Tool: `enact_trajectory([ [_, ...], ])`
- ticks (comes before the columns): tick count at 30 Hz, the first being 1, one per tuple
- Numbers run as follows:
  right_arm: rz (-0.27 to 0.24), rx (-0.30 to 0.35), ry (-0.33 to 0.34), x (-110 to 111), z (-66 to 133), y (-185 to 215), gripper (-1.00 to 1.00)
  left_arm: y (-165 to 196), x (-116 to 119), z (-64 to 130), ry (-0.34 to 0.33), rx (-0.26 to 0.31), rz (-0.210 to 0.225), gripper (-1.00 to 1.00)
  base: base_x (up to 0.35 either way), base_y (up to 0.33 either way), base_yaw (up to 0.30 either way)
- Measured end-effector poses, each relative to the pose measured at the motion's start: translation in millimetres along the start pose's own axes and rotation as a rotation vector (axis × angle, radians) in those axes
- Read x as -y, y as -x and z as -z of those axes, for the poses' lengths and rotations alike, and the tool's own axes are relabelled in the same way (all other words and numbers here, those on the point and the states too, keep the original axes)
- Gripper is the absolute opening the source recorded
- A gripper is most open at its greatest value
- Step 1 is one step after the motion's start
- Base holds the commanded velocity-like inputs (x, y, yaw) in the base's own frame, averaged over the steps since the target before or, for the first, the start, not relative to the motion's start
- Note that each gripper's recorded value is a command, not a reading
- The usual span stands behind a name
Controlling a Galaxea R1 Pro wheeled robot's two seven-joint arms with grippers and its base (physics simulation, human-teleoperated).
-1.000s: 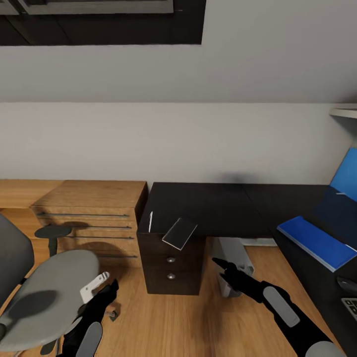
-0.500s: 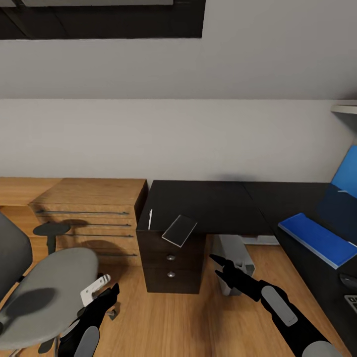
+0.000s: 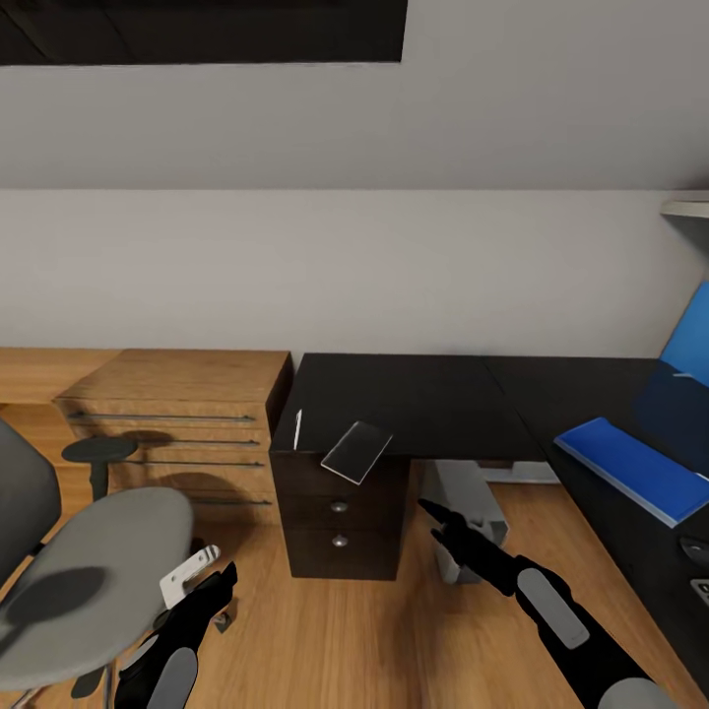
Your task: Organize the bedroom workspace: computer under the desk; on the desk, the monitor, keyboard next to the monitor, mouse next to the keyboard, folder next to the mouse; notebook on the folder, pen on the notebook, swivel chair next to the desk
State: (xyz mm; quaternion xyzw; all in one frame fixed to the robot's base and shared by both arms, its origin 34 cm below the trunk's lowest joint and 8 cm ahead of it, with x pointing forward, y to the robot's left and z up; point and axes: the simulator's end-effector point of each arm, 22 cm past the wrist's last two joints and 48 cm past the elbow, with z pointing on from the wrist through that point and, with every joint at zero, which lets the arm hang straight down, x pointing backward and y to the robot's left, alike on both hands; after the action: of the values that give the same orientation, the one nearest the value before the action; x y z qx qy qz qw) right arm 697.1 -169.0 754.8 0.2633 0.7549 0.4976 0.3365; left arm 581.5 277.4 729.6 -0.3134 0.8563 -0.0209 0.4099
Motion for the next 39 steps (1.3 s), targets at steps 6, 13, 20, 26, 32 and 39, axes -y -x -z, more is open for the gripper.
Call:
enact_trajectory([
  [6, -0.033, 0.015, 0.024, -6, -21.8, -23, 1.0, -7, -4, -6.6, 0.002, 0.002, -0.002, 1.0, 0.0, 0.0, 0.0],
  [13, -0.043, 0.004, 0.011, 5, -26.9, -35, 1.0, -12, -7, -11.2, 0.005, 0.004, -0.001, 1.0, 0.0, 0.0, 0.0],
  [20, -0.061, -0.001, -0.019, 20, -25.0, -39, 1.0, -12, -7, -11.2, 0.005, 0.003, -0.002, 1.0, 0.0, 0.0, 0.0],
  [26, -0.071, 0.005, -0.026, 23, -25.0, -39, 1.0, -12, -8, -11.2, 0.008, 0.003, -0.005, 1.0, 0.117, 0.0, 0.0],
  [32, -0.076, 0.004, -0.013, 15, -30.6, -41, 1.0, -12, -8, -11.4, 0.006, 0.001, -0.006, 1.0, 0.059, 0.003, 0.0],
  [39, -0.063, -0.024, 0.011, 0, -43.2, -62, 1.0, -20, -9, -13.2, 0.01, -0.013, -0.011, 1.0, 0.196, 0.057, 0.0],
])
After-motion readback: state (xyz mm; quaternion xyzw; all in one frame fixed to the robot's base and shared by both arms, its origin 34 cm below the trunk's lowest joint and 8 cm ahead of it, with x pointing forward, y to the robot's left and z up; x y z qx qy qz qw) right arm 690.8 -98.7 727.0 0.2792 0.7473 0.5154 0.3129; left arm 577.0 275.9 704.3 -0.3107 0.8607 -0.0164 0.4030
